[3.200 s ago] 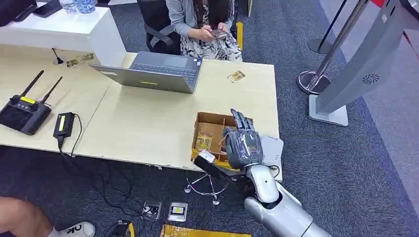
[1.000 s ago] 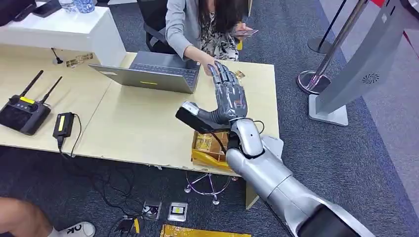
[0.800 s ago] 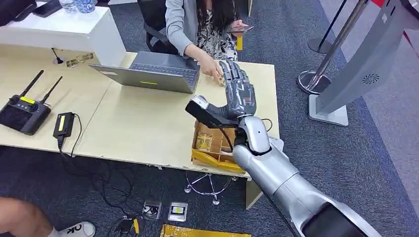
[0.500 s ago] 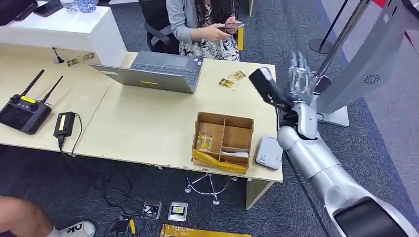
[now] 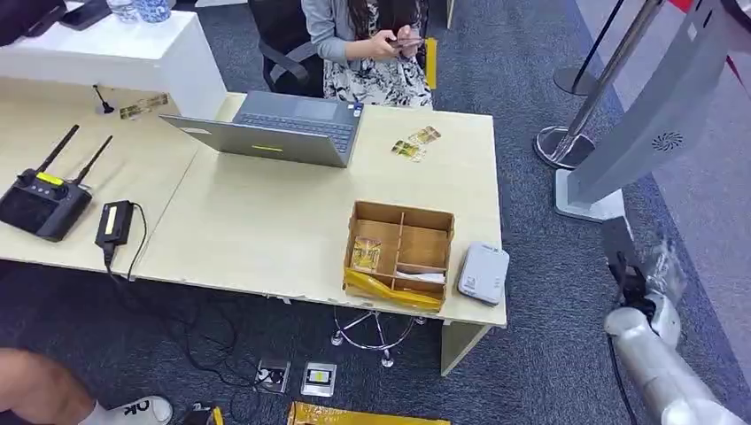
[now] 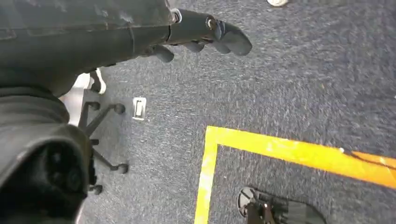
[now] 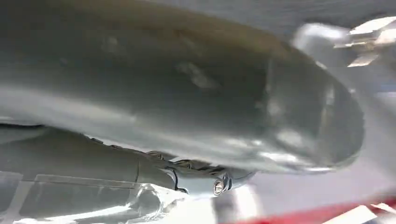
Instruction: Pass the card to the sensor for recognition and then transmit it.
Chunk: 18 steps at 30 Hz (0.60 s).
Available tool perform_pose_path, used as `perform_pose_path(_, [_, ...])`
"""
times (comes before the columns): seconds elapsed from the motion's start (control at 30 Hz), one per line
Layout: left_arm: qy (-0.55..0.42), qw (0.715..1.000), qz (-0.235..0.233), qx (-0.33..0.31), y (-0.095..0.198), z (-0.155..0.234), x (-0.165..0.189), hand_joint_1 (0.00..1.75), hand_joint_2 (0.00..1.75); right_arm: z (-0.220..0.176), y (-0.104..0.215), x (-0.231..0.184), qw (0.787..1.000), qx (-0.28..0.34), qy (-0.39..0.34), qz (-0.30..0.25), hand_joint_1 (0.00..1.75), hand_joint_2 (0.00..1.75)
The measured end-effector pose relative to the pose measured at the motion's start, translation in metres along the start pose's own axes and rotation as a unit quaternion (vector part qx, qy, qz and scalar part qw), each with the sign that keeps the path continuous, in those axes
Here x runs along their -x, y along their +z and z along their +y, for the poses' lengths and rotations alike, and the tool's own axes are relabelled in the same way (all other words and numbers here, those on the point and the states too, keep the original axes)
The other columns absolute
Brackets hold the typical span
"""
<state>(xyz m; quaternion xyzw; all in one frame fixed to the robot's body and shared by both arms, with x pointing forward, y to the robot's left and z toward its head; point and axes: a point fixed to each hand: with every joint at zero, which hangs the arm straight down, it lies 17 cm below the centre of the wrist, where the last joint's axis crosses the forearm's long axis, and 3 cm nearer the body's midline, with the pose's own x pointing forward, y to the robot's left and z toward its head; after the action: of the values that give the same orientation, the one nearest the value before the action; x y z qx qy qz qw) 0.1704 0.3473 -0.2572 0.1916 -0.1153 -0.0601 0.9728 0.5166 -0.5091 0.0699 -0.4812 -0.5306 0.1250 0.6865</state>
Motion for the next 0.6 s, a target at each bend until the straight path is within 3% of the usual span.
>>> perform_pose_path(0.23, [0.010, 1.000, 0.002, -0.009, -0.003, 0.010, 0.007, 0.00, 0.00, 0.011, 0.055, 0.157, 0.986, -0.048, -0.006, 0.159, 0.00, 0.00])
perform_pose_path(0.33, [0.011, 1.000, 0.000, -0.011, -0.004, 0.012, 0.008, 0.00, 0.00, 0.025, 0.093, 0.208, 0.970, -0.070, -0.058, 0.226, 0.00, 0.00])
perform_pose_path(0.6, [0.053, 0.998, 0.004, -0.026, -0.006, 0.022, 0.023, 0.00, 0.00, 0.071, 0.206, 0.289, 0.915, -0.097, -0.121, 0.374, 0.00, 0.00])
